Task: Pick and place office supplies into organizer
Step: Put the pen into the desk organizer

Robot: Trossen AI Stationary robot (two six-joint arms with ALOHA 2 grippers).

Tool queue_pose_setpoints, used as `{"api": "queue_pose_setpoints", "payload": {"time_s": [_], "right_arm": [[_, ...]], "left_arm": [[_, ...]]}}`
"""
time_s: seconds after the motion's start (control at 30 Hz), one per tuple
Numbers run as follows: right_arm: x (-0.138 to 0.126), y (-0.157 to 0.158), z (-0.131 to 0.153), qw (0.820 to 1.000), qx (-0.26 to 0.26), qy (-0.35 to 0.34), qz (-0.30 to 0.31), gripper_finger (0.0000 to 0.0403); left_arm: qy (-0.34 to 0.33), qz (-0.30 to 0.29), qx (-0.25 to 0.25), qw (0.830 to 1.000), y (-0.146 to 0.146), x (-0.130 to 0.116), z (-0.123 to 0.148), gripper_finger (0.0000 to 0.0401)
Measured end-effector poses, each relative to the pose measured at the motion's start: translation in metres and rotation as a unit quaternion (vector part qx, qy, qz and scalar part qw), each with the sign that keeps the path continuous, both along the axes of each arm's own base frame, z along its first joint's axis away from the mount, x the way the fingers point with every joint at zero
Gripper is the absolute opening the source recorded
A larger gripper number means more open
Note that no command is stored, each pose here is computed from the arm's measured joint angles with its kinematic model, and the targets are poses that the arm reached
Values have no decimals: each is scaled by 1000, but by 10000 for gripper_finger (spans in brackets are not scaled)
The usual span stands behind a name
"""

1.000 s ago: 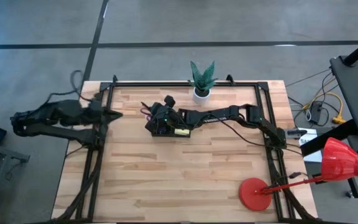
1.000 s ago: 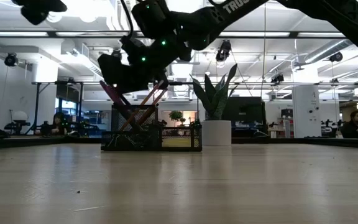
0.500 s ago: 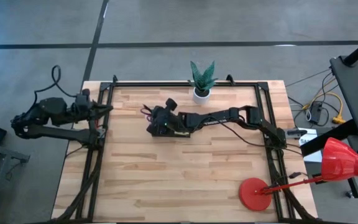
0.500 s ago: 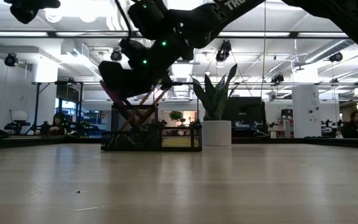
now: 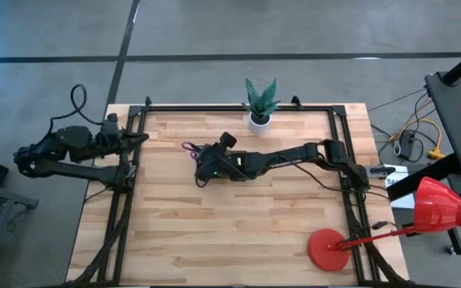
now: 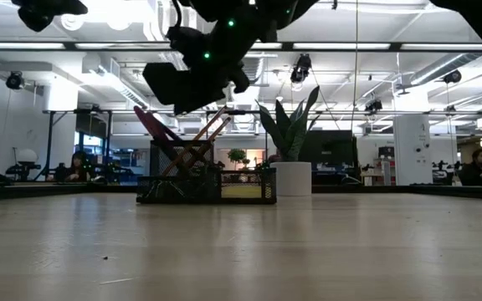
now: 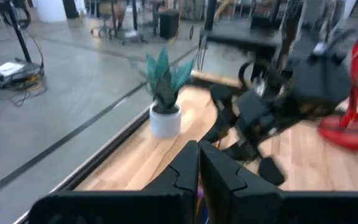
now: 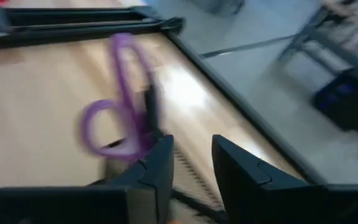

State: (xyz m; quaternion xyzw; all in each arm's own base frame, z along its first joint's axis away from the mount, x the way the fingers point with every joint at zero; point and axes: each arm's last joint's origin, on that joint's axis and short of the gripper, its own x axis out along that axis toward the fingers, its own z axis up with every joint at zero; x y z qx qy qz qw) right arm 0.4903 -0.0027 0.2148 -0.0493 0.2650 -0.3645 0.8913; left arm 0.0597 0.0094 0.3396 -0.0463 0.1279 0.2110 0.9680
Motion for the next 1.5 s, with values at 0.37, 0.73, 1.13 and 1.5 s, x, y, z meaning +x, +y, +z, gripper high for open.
{"api": "queue_pose_setpoints", "payload": {"time_s": [0.37,0.73,1.13,1.5], "right_arm": [[-32,-17,44,984,152,35,82,86],[-31,-46,41,973,146,81,160,9],[-7,-56,3,964,180,83,179,9],[-10,-57,3,960,150,156,179,8]], "left_arm": [[-31,8,-23,999,-1,18,7,0],[-10,12,-34,999,-2,29,3,0],[6,13,-29,999,-2,35,1,0],[5,16,-27,999,-2,34,1,0]]}}
